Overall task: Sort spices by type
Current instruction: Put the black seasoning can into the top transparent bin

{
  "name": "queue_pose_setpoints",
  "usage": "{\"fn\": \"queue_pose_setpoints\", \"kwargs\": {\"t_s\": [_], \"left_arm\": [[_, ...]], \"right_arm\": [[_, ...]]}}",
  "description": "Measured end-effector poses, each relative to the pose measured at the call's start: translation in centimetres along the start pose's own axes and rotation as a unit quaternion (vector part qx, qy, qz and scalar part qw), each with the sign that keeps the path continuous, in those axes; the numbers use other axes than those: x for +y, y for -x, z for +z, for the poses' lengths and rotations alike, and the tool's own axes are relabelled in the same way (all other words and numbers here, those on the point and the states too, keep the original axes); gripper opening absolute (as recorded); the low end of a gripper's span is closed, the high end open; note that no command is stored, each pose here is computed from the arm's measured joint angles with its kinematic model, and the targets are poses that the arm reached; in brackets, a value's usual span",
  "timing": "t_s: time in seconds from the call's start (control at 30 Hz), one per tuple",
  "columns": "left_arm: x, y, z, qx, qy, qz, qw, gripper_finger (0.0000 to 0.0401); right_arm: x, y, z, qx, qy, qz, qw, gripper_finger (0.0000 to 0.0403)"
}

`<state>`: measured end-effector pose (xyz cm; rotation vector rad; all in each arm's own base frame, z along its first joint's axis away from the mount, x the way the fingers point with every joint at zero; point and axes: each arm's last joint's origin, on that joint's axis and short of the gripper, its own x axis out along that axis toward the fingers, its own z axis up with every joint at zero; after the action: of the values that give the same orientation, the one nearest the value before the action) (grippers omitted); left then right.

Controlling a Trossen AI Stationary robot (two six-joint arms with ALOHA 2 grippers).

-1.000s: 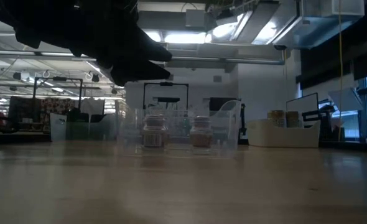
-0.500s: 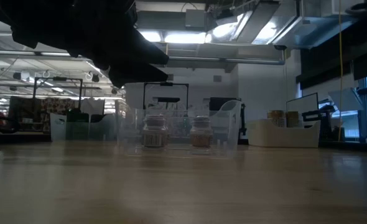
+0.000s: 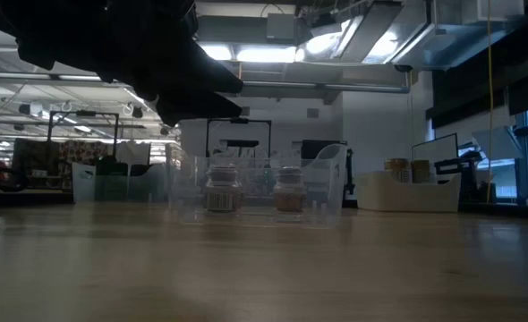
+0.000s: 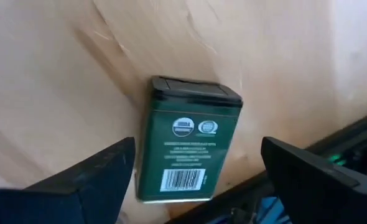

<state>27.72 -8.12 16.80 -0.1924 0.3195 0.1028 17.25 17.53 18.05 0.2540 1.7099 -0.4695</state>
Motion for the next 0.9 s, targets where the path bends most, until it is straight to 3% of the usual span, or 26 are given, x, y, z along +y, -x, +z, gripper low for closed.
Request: {"fn": "queue_pose_setpoints", "kwargs": {"t_s": [0.9], "left_arm": [[0.0,0.0,0.0,0.000,-0.010,0.000,1.000,0.0237]], "right_arm": [[-2.1,-4.5,-0.5,-0.001,-0.060,0.042,0.997,0.0346]]}}
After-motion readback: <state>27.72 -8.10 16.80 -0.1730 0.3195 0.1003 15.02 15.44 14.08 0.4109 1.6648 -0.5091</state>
